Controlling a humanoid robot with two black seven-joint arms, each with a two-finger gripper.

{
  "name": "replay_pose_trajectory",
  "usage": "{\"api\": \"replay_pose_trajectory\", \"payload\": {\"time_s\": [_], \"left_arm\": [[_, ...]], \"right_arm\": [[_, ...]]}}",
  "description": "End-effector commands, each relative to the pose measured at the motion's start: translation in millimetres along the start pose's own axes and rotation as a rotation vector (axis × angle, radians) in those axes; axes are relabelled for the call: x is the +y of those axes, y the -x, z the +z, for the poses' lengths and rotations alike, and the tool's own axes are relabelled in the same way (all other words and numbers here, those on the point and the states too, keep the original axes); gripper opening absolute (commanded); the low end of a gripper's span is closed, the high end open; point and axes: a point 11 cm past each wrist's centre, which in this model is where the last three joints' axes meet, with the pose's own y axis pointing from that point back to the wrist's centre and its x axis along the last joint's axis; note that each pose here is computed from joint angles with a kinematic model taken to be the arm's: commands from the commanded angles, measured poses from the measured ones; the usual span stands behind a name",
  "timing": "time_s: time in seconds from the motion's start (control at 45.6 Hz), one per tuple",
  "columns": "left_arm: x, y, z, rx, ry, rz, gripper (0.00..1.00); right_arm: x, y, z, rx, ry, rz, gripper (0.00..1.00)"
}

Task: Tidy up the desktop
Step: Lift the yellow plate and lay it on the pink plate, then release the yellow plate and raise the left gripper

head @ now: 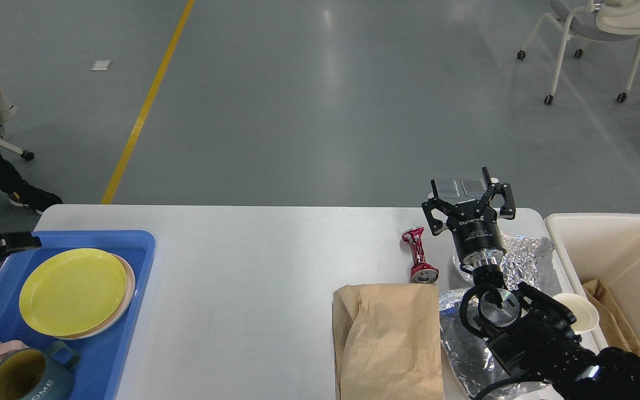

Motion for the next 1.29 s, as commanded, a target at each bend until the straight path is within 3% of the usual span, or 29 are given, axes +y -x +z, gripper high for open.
{"api": "replay_pose_trajectory", "payload": {"time_s": [0.0, 0.241, 0.461, 0.614, 0.877, 1.272], "left_arm": [[26, -49, 27, 0.129, 0.218, 0.148, 0.88], [48, -103, 70, 0.625, 0.628, 0.350, 0.92], [22, -115, 138, 0.914, 0.891, 0.322, 0.95], [-13, -96, 156, 1.085, 0.867, 0.271, 0.96], [-10, -76, 163, 1.192, 1.043, 0.081, 0.97], [-39, -58, 200, 1.278, 1.067, 0.065, 0.98]], "right_arm": [[0, 0, 0, 0.001, 0.000, 0.001, 1.00], [0, 0, 0, 0.001, 0.000, 0.001, 1.00], [0, 0, 0, 0.000, 0.000, 0.000, 1.00], [0, 0, 0, 0.000, 0.000, 0.000, 1.00], [0, 0, 0, 0.001, 0.000, 0.001, 1.00], [0, 0, 0, 0.000, 0.000, 0.002, 1.00]]}}
